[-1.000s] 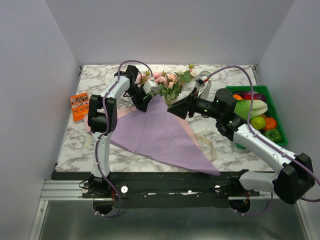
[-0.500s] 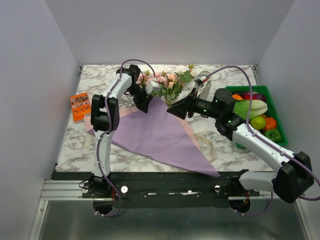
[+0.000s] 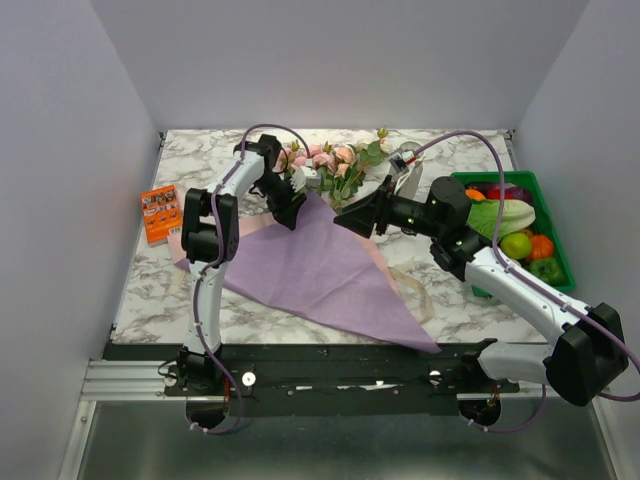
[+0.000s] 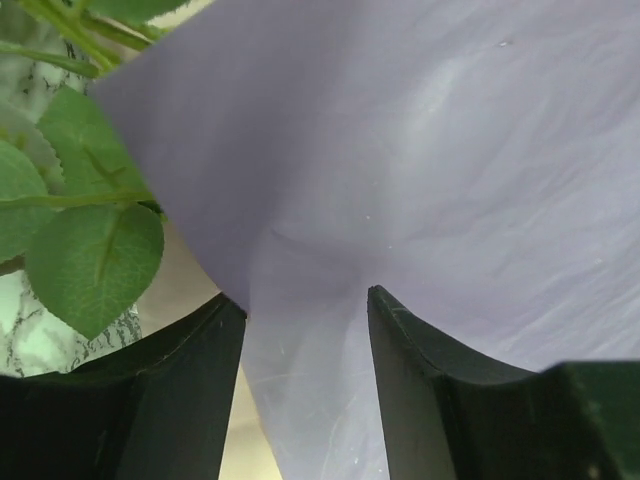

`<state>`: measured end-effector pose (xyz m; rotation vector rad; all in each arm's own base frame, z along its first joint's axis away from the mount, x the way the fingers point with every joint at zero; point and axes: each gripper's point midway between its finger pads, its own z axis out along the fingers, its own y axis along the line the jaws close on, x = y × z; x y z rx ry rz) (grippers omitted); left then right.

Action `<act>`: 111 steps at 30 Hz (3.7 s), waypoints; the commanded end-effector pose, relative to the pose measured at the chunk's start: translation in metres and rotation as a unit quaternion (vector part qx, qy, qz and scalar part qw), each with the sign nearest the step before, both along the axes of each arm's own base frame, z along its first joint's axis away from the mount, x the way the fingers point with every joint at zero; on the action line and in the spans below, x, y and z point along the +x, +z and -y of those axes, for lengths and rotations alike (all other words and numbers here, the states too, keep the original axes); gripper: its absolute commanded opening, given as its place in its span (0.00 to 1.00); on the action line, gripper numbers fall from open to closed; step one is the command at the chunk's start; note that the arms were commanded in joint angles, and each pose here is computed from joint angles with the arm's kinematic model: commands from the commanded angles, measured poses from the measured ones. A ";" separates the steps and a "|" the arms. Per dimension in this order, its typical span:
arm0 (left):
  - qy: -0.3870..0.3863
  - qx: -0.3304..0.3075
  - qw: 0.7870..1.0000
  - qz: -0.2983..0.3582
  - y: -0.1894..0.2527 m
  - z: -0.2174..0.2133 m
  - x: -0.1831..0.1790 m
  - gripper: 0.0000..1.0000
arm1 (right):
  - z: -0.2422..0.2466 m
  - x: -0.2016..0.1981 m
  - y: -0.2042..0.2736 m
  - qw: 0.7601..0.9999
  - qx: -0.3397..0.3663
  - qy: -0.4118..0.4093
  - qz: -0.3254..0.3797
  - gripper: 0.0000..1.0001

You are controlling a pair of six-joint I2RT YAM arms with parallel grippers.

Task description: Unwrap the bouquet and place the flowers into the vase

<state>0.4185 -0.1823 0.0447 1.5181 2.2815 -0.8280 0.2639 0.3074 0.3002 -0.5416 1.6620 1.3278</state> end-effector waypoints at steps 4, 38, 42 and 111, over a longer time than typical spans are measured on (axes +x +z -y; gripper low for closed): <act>0.033 0.001 0.995 0.094 0.020 -0.004 0.026 0.63 | 0.000 -0.003 0.001 1.000 0.009 0.012 0.006 0.63; -0.015 0.003 0.999 0.048 0.038 0.001 -0.015 0.00 | 0.001 0.000 0.006 1.000 0.013 0.007 0.002 0.55; -0.007 -0.002 0.998 0.055 0.052 0.003 -0.016 0.00 | 0.003 0.002 0.004 1.000 0.003 -0.003 0.005 0.54; 0.312 -0.061 0.889 0.329 0.287 -0.064 -0.173 0.99 | -0.011 0.044 -0.152 0.889 -0.339 -0.269 -0.153 0.62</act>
